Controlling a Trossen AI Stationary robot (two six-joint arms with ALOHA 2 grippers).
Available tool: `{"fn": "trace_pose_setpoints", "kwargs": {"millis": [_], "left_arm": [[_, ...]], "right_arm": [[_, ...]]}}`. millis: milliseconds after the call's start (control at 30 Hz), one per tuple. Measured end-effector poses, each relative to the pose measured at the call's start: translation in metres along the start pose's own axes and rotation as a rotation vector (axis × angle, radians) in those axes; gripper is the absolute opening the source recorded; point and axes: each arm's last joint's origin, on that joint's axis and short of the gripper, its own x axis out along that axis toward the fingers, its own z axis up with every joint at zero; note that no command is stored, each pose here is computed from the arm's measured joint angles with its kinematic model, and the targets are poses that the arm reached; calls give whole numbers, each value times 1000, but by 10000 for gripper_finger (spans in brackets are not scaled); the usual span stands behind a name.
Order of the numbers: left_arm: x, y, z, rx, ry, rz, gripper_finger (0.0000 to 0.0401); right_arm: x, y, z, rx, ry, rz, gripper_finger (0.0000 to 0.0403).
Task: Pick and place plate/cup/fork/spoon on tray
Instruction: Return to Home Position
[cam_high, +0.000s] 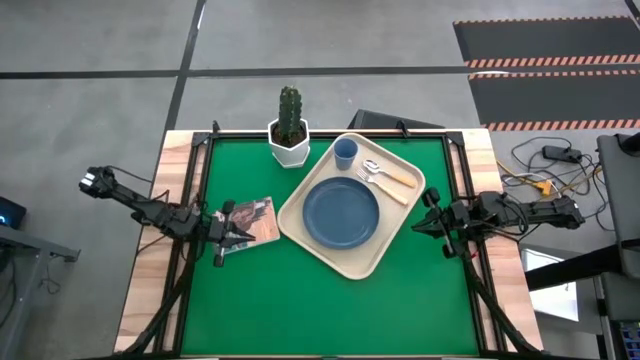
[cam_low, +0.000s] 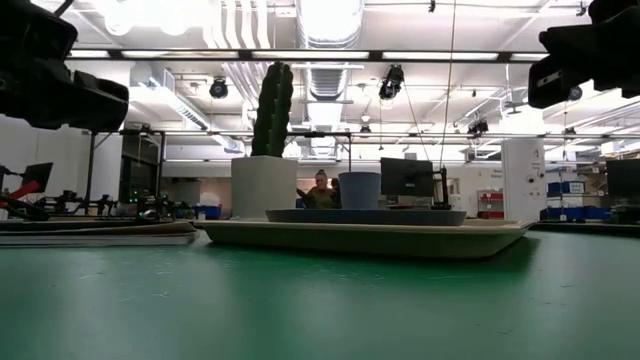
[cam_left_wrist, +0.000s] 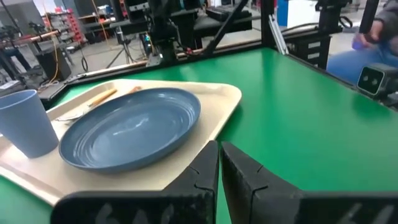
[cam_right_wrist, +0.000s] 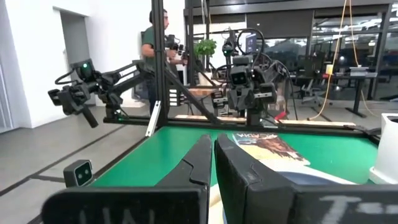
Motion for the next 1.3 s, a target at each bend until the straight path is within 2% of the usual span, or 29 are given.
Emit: {"fn": "trace_pose_setpoints", "kwargs": {"millis": [1300], "left_arm": [[9,-4,-15,55,164,-15,0]], "right_arm": [[0,0,0,0,1,0,11]]}}
